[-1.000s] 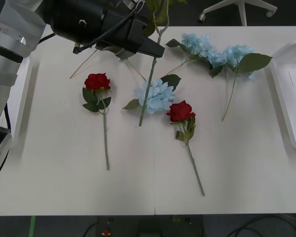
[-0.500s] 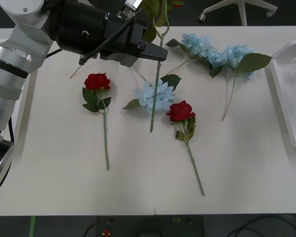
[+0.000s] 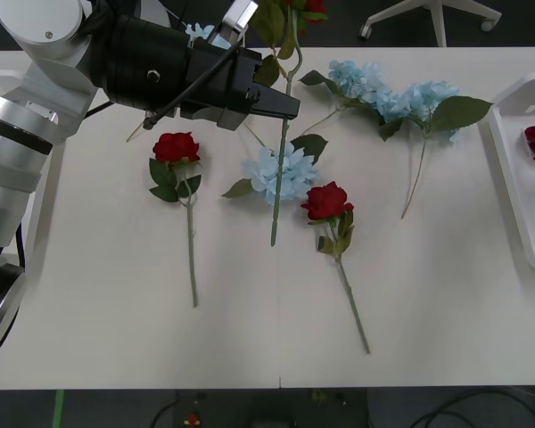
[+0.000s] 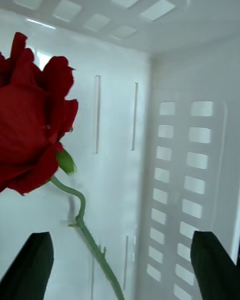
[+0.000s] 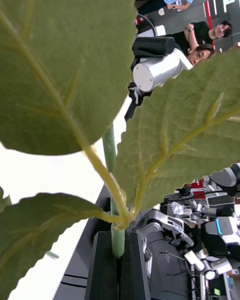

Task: Put the red flowers into the right box and the blue flowers into the left box

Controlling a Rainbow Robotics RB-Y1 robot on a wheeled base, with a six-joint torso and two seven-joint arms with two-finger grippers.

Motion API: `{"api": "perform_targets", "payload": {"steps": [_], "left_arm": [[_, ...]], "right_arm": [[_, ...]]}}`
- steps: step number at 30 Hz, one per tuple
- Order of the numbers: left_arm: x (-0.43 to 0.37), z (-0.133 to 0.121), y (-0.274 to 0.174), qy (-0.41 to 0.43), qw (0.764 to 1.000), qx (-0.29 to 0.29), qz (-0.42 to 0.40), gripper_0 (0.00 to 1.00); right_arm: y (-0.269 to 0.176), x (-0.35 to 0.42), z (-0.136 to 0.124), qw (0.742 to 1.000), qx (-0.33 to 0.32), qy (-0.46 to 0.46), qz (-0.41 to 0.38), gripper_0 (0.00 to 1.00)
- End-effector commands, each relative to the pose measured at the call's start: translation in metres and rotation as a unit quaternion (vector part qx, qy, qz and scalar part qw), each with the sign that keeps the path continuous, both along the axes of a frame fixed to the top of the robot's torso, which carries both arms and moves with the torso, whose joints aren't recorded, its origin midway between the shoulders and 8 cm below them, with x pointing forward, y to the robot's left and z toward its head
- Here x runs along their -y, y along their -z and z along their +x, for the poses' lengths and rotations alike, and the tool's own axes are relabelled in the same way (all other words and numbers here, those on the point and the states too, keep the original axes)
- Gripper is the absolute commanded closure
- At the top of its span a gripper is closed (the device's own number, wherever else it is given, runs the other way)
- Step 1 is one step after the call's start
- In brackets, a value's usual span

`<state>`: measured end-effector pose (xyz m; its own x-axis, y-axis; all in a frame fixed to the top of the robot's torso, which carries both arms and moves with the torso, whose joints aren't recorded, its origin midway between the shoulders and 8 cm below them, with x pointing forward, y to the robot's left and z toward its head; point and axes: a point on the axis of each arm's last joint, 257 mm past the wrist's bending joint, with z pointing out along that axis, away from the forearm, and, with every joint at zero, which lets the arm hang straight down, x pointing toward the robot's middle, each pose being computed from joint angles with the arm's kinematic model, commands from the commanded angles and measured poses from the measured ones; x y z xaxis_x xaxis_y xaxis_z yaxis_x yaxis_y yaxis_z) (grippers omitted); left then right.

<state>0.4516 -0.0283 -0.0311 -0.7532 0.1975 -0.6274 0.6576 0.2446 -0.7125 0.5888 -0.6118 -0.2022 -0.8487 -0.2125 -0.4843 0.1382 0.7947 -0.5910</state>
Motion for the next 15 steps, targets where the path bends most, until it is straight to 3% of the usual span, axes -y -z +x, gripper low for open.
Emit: {"api": "perform_targets", "payload": {"steps": [1,8,15], "left_arm": [[0.004,-0.002,-0.019,0.012,0.999,0.043,-0.027,1.00],[0.003,-0.004,-0.019,0.012,0.999,0.043,-0.025,1.00],[0.003,-0.004,-0.019,0.013,0.999,0.044,-0.024,1.00]], "right_arm": [[-0.064,-0.003,0.012,0.999,0.006,-0.033,0.015,0.17],[-0.089,-0.086,0.007,0.982,-0.023,-0.110,0.153,0.12],[-0.096,-0.202,-0.018,0.928,-0.073,-0.216,0.294,0.05]]}}
